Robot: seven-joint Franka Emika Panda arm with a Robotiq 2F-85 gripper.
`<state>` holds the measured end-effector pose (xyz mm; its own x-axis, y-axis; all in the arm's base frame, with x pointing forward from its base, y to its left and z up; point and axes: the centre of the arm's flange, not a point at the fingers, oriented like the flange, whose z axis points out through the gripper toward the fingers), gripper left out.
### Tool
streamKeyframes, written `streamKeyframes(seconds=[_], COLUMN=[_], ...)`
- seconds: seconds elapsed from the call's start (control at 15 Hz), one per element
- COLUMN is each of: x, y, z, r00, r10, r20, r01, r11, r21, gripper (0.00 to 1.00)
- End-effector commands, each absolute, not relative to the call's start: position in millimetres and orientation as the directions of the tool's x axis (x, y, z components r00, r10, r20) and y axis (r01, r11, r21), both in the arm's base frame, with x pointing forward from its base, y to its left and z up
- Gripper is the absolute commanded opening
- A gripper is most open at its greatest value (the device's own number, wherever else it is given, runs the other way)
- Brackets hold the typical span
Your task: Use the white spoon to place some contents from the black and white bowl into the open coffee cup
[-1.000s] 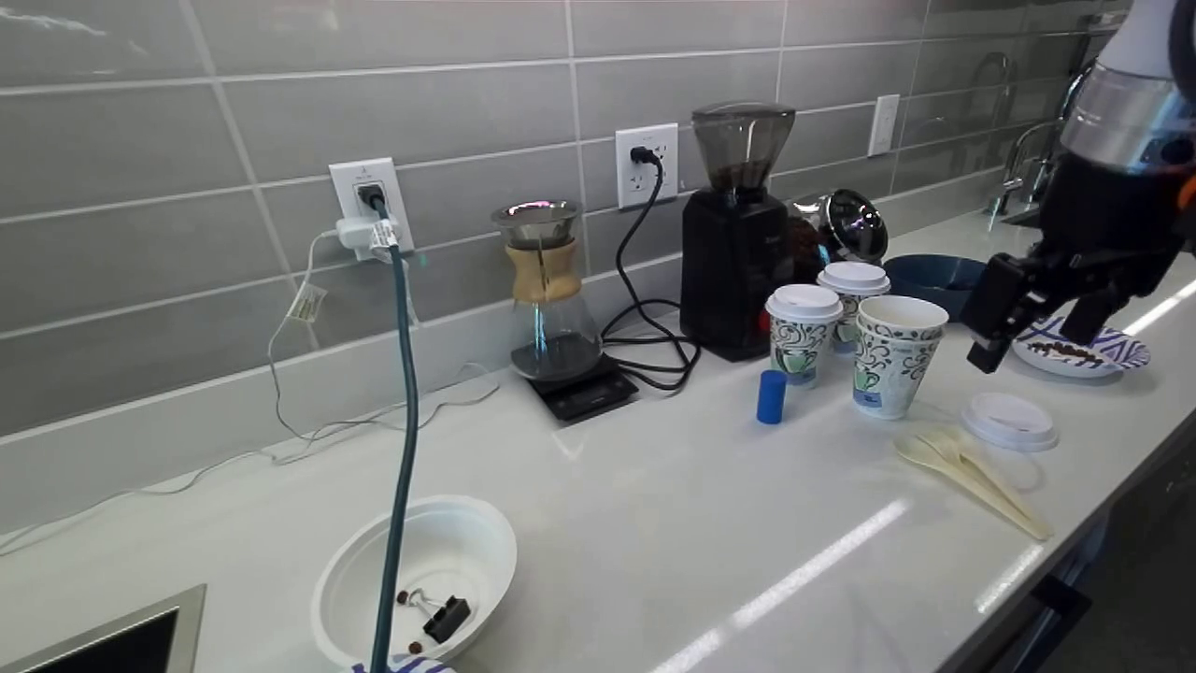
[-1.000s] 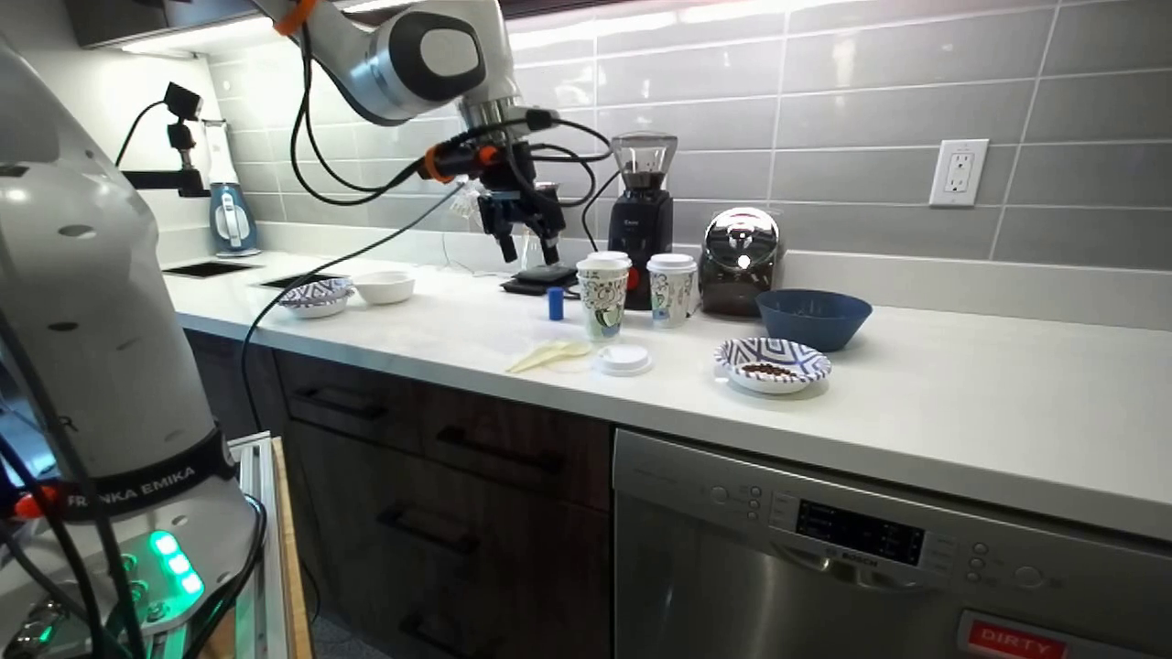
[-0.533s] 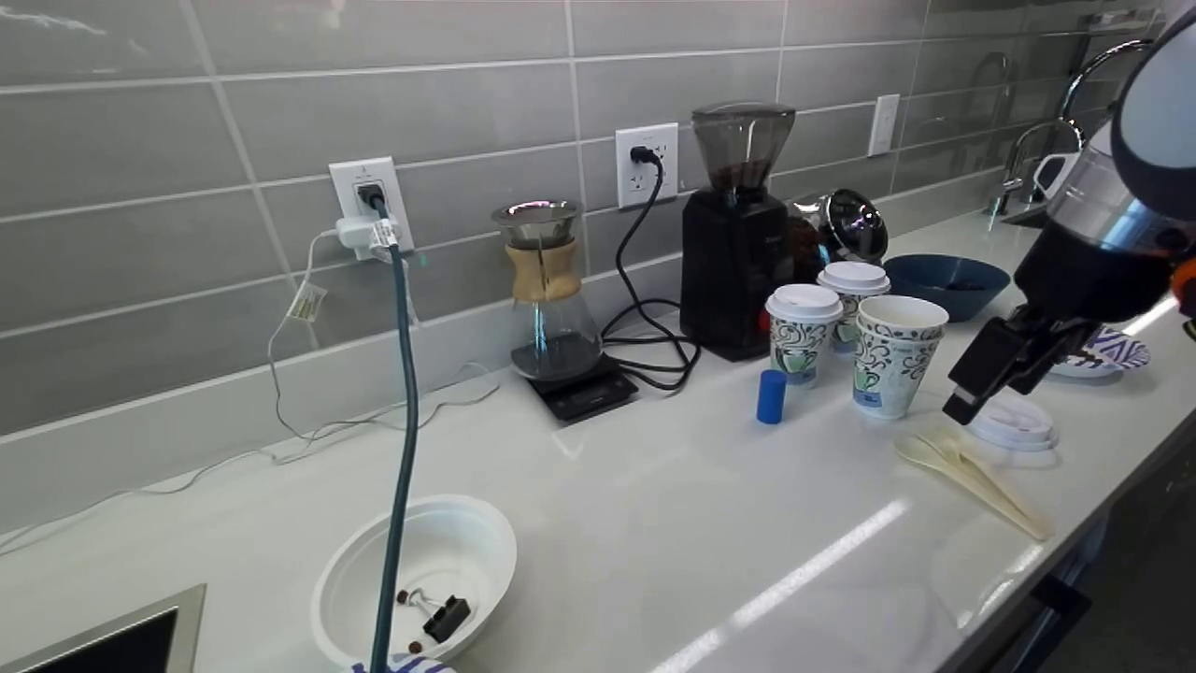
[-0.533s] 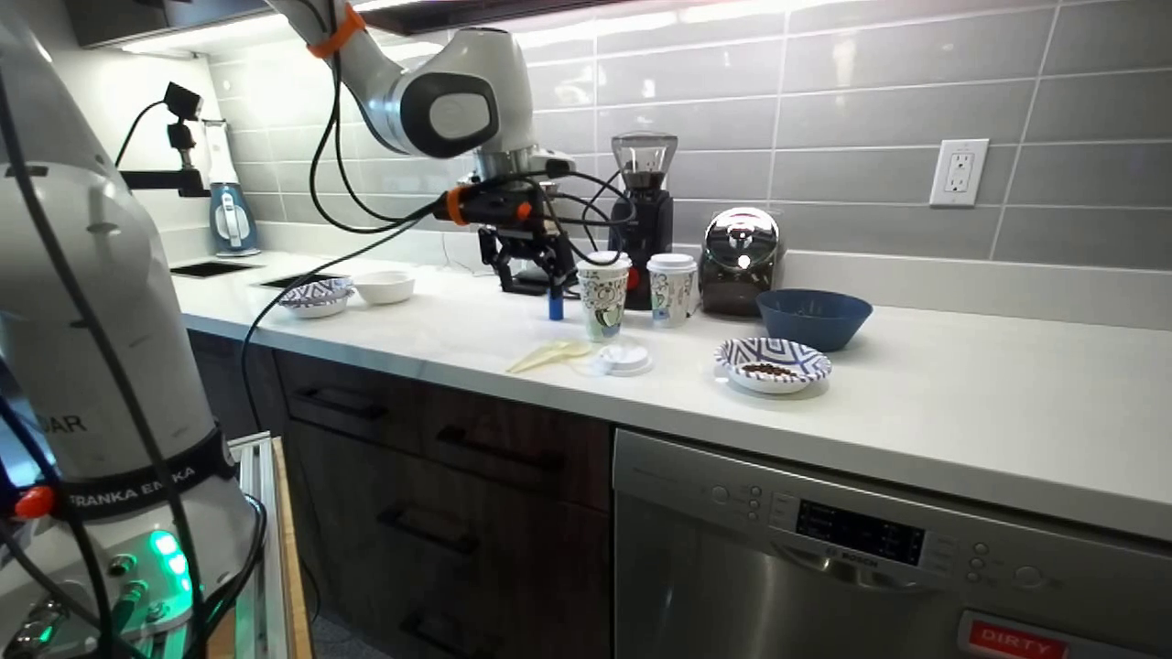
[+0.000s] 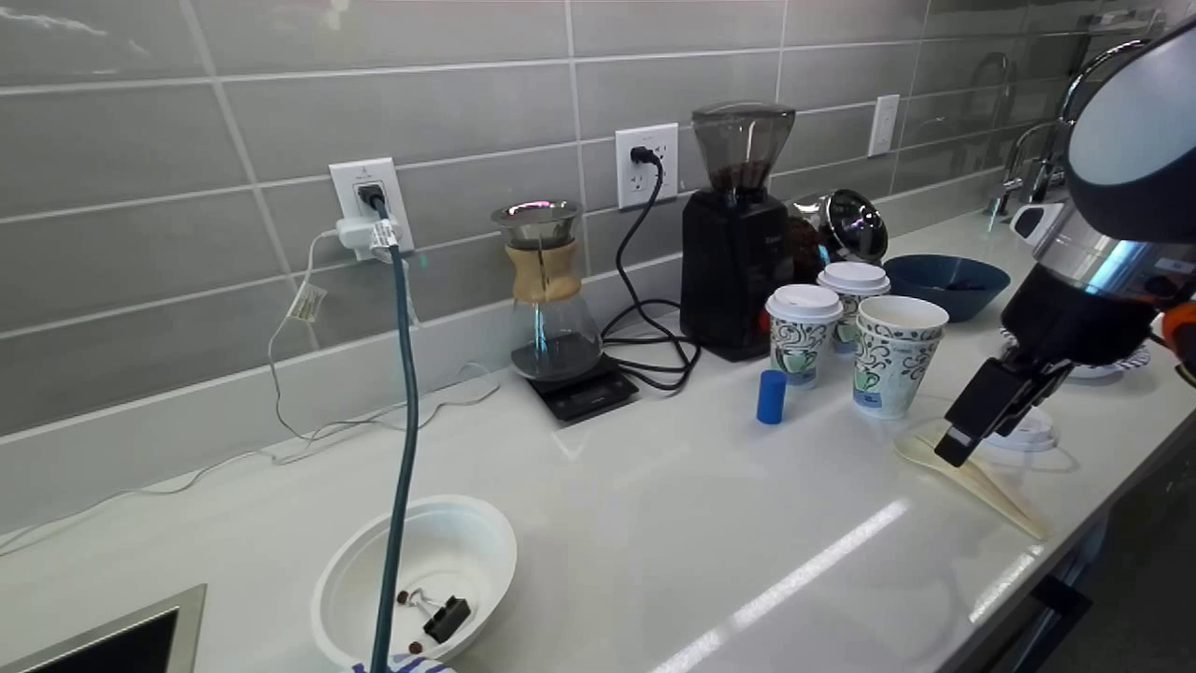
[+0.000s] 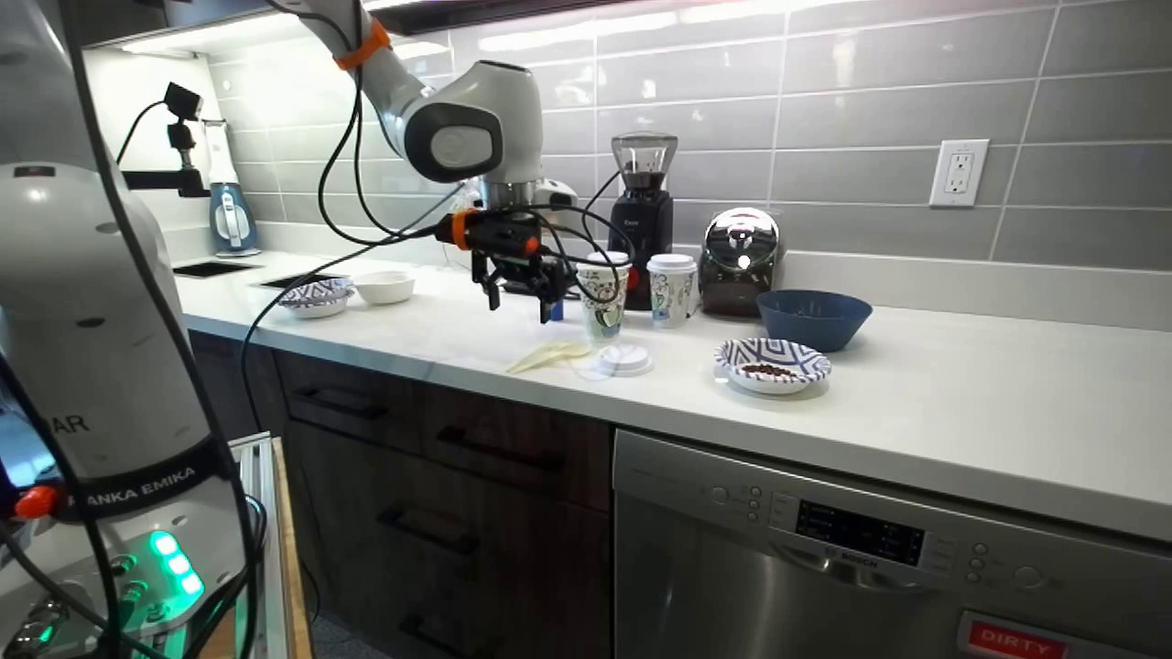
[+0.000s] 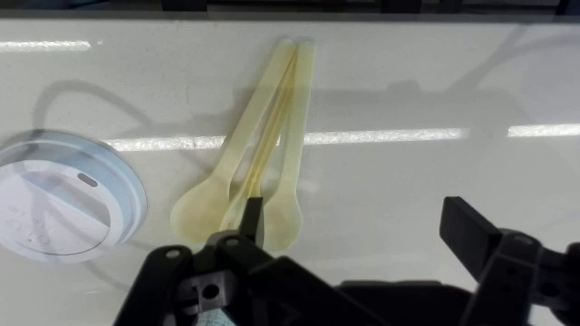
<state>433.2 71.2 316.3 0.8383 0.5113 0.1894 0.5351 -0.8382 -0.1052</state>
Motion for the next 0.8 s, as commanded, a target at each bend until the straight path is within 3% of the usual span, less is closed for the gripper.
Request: streamKeyframes(seconds=[0.0, 0.07, 0.33, 0.4, 0.53, 0.6, 0.73], x=[445.1, 447.0, 453.8, 455.0, 458.1, 459.3, 461.4], y=[67.9, 67.9, 64.6, 63.6, 61.5, 60.7, 59.3], z=[306.8, 304.6, 295.1, 293.2, 288.7, 287.0, 282.5], r00=[0.839, 0.840, 0.857, 0.857, 0.867, 0.868, 0.874], r10=[0.509, 0.507, 0.483, 0.483, 0.468, 0.466, 0.460], r20=[0.192, 0.195, 0.178, 0.180, 0.172, 0.171, 0.157], r01=[0.537, 0.536, 0.509, 0.510, 0.494, 0.492, 0.482], r11=[-0.832, -0.832, -0.846, -0.845, -0.855, -0.855, -0.860], r21=[-0.138, -0.145, -0.158, -0.162, -0.161, -0.166, -0.168], gripper=[0.95, 0.90, 0.54, 0.58, 0.52, 0.61, 0.54])
